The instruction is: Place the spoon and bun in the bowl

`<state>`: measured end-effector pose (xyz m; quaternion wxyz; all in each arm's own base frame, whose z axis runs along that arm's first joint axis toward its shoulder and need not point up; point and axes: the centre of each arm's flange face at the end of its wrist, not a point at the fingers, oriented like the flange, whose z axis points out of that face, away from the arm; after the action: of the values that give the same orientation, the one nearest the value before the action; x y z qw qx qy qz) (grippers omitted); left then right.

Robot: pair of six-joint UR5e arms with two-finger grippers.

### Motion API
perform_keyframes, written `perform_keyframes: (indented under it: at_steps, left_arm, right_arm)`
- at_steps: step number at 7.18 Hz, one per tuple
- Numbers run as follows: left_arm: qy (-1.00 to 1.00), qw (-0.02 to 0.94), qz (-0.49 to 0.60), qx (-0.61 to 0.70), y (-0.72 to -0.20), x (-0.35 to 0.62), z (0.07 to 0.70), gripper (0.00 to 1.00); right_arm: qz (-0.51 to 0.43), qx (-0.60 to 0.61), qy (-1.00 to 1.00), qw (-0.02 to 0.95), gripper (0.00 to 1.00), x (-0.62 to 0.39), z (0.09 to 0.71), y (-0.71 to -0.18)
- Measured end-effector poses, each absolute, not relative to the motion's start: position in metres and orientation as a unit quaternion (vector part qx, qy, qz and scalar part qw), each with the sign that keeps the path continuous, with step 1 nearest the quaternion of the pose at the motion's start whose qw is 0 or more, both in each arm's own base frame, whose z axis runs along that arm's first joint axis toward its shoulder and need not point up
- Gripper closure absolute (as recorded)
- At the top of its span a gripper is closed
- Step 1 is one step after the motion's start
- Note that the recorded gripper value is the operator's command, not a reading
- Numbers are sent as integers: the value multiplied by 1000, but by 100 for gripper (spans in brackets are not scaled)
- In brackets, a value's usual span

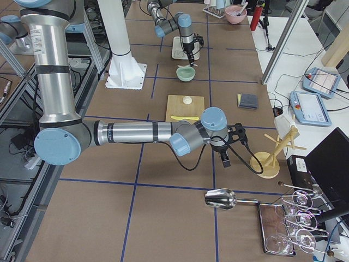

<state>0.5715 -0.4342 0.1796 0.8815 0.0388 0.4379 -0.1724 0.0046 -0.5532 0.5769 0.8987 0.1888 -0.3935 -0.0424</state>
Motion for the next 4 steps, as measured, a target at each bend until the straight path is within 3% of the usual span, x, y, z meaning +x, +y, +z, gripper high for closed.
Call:
perform_keyframes:
  at_steps: [1, 3, 4]
  left_arm:
    - [434, 884, -170, 39, -425, 585, 179, 54]
    - [433, 887, -155, 46, -417, 592, 181, 0]
    - [432, 889, -137, 55, -416, 591, 181, 0]
  right_arm:
    - [-42, 189, -394, 899, 0, 5, 577, -553]
    - [-41, 188, -394, 899, 0, 5, 577, -553]
    - [-34, 187, -396, 899, 0, 5, 575, -554]
